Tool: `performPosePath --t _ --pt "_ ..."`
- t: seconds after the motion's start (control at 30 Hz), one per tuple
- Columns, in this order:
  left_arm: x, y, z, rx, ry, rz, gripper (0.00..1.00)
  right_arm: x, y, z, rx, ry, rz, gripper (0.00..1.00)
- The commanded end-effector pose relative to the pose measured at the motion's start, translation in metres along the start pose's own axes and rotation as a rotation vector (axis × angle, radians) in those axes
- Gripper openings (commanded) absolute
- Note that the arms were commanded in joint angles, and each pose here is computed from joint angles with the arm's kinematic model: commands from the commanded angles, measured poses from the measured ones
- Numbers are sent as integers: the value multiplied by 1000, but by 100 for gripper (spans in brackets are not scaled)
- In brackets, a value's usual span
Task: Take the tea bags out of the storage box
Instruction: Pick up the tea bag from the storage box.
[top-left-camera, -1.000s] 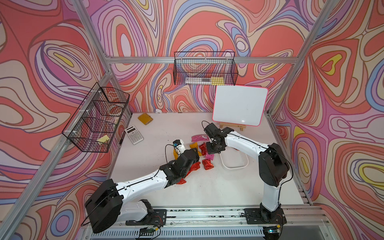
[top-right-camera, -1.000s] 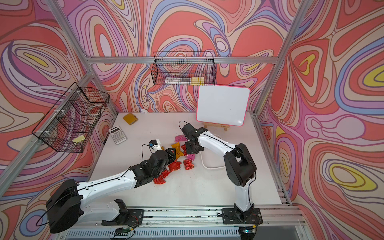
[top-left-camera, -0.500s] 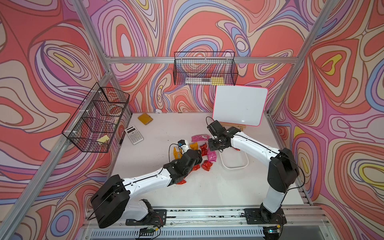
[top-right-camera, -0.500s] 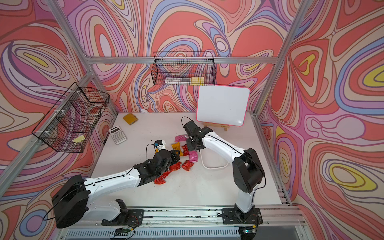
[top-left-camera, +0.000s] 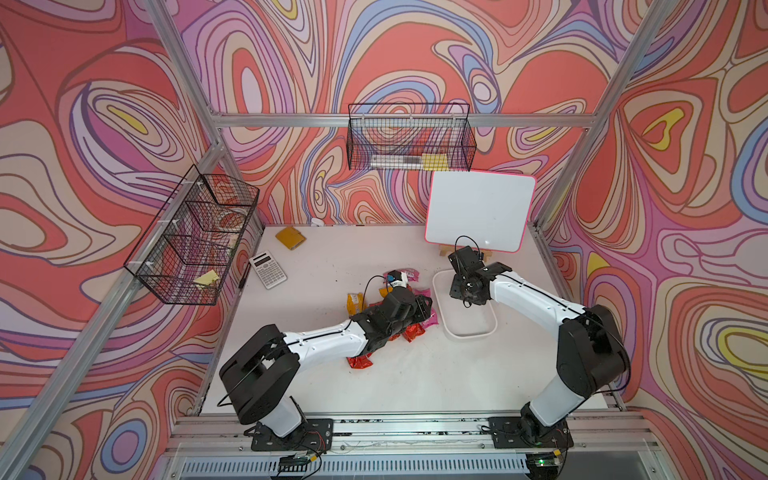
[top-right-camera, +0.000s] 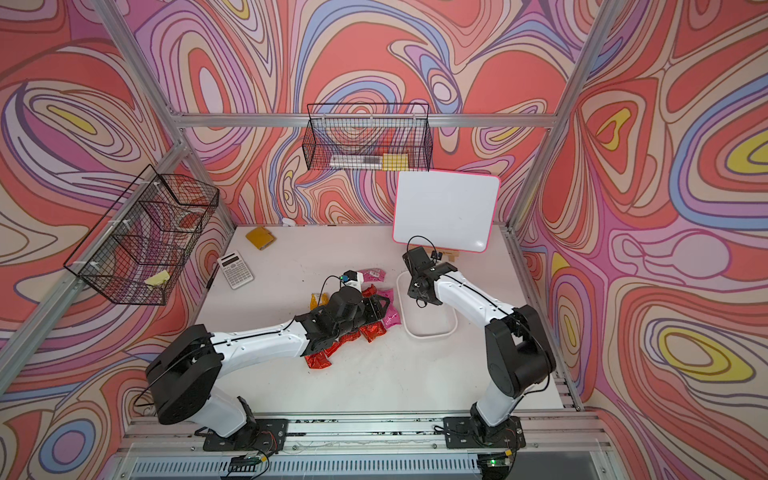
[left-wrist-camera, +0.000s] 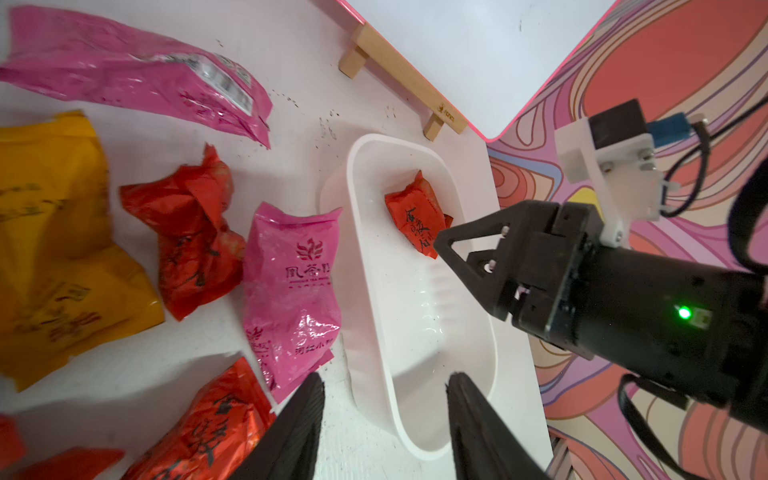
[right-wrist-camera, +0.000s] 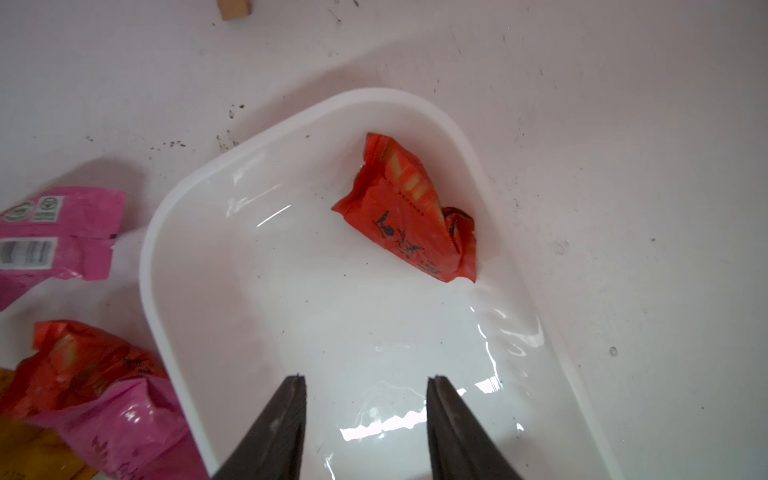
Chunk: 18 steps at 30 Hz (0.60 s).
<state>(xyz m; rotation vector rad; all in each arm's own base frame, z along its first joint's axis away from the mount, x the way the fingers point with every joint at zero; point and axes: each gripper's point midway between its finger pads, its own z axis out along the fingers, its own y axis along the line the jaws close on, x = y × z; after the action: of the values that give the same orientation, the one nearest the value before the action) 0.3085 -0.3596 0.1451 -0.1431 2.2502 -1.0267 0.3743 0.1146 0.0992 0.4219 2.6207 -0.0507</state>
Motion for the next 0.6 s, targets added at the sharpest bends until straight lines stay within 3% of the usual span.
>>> performPosePath --t 0.0,0.23,0.57 --pt "13 -25 14 100 82 31 54 -18 8 2 -5 -49 -65 49" --pt "26 -21 32 92 130 33 54 -39 22 20 3 -55 -276 51" --pt "40 -10 50 50 180 25 50 -48 0 55 114 -24 -335 52"
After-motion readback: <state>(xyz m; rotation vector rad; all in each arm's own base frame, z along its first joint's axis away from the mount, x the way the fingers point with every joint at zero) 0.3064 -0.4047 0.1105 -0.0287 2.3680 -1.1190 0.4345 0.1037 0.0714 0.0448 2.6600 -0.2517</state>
